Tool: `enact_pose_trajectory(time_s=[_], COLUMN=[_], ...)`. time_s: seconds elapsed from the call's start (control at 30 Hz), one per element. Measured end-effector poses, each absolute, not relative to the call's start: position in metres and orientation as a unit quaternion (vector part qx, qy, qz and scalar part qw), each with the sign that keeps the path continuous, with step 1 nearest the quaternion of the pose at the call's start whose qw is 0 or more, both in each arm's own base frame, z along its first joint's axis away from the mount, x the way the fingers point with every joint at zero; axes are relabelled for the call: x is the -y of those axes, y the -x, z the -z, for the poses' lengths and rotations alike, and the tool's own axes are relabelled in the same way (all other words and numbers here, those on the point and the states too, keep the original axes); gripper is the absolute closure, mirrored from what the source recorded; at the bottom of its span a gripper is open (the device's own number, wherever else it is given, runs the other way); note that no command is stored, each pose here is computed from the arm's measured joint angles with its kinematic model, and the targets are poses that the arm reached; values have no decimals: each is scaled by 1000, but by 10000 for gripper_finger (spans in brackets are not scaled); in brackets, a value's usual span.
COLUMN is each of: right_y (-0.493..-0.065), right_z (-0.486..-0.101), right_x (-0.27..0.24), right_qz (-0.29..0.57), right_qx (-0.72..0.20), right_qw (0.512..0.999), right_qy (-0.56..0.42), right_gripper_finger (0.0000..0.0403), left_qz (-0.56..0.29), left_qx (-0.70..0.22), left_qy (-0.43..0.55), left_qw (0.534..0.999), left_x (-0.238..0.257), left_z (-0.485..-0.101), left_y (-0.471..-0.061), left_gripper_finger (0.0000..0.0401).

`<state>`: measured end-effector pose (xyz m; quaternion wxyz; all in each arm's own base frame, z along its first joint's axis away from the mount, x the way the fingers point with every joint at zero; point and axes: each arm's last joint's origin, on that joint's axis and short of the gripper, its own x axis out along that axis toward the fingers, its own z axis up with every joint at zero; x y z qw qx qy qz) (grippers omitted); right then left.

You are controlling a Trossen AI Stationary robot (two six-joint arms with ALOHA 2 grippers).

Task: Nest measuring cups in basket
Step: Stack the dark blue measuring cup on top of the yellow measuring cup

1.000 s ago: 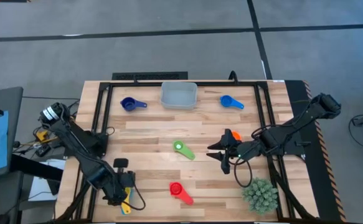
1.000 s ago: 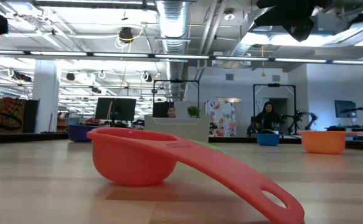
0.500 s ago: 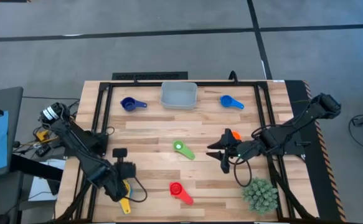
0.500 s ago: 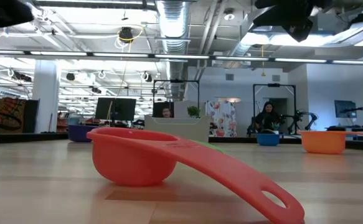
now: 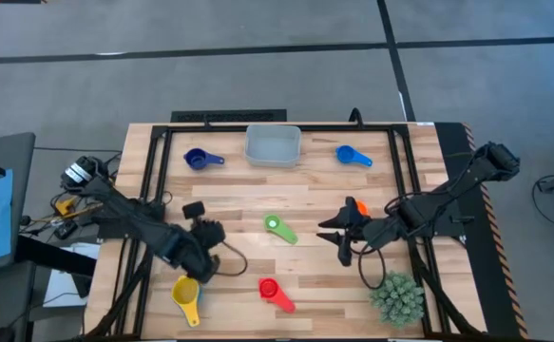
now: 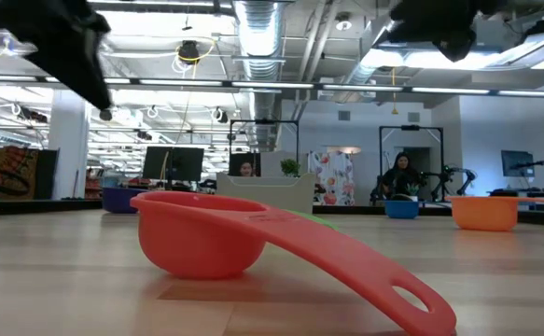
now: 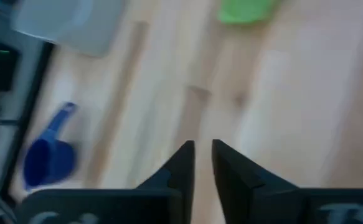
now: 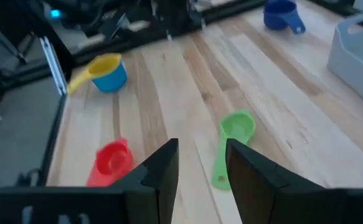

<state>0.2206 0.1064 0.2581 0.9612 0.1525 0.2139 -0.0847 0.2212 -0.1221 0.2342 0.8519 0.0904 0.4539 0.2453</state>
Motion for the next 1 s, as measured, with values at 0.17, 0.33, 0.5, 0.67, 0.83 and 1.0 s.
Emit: enact_pose_trajectory(time_s=[0.17, 0.33, 0.5, 0.67, 0.83, 1.0], right_y=[-219, -225, -241, -250, -249, -243], right_z=[-246, -230, -213, -208, -216, -227], right_x=[-109, -116, -111, -95, -88, -85], right_qz=[96, 99, 129, 168, 174, 170], right_qx=[-254, -286, -298, -299, -286, -273], right_qw=[951, 945, 938, 929, 932, 938], right_qy=[-147, -125, -119, -136, -137, -131], right_gripper_finger=[256, 260, 265, 265, 256, 246], left_qz=[-296, -342, -471, -575, -602, -596], left_qx=[-468, -444, -358, -304, -330, -368], left_qy=[-90, -19, 69, 112, 156, 199], left_qw=[828, 828, 803, 752, 710, 685], left_x=[83, 32, -31, -91, -138, -167], left_z=[-219, -215, -228, -241, -231, -214], left_y=[-216, -208, -195, -178, -162, -151], left_gripper_finger=[271, 224, 221, 221, 220, 220])
